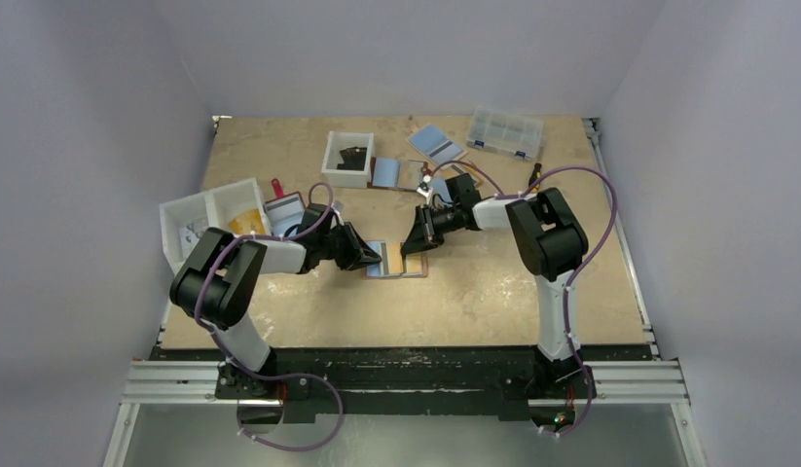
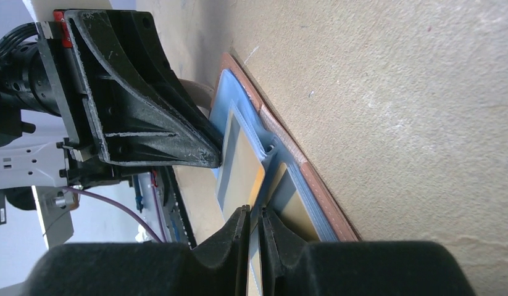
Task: Take the credit cards out of the card holder
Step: Remove the credit card from the card holder.
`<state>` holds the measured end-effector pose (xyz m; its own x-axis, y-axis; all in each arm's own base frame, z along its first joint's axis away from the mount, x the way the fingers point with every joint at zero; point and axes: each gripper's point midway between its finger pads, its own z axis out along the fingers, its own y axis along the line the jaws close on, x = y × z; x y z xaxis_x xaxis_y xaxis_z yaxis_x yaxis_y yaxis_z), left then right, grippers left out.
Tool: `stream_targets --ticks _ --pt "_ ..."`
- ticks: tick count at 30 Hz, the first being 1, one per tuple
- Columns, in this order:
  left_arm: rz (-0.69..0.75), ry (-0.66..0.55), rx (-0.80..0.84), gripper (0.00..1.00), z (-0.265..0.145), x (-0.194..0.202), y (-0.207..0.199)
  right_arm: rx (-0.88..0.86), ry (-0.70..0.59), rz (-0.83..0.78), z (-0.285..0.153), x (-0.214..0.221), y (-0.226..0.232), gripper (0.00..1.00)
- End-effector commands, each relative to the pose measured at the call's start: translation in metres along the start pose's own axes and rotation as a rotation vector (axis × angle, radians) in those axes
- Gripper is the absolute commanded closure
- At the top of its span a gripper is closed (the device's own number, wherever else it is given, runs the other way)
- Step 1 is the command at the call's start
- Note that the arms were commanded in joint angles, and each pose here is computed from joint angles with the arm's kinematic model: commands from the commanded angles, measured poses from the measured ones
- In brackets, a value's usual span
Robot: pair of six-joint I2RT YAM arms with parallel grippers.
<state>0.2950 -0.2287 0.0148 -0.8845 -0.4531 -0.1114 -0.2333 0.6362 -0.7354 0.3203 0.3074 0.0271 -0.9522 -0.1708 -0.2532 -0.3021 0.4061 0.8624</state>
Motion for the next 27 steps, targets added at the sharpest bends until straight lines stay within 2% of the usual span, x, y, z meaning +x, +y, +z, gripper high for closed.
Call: stream_targets --ticks 1,7,8,11,13,18,24,27 --pt "-0.049 0.047 -0.349 0.83 0.000 0.030 0.098 0.009 0.018 0.033 -0.001 0.009 -0.014 0.83" --pt "-0.050 0.052 -0.345 0.84 0.002 0.031 0.098 0.000 0.019 0.048 0.001 0.010 -0.014 0.86" --pt "-0.049 0.054 -0.342 0.86 0.002 0.031 0.098 0.007 0.016 0.050 0.000 0.009 -0.014 0.85" --pt "-0.050 0.057 -0.340 0.88 0.003 0.032 0.098 0.039 0.011 0.045 0.000 0.007 -0.017 0.70" --pt "-0.051 0.059 -0.336 0.89 0.003 0.032 0.098 0.048 0.010 0.043 0.001 0.008 -0.017 0.65" --pt "-0.053 0.061 -0.332 0.91 0.005 0.032 0.097 0.051 0.026 0.042 0.007 0.012 -0.015 0.63" --pt "-0.054 0.065 -0.335 0.92 0.004 0.033 0.098 0.041 0.033 0.039 0.009 0.013 -0.013 0.72" --pt "-0.055 0.066 -0.337 0.93 0.004 0.034 0.099 0.032 0.037 0.040 0.010 0.013 -0.013 0.85"
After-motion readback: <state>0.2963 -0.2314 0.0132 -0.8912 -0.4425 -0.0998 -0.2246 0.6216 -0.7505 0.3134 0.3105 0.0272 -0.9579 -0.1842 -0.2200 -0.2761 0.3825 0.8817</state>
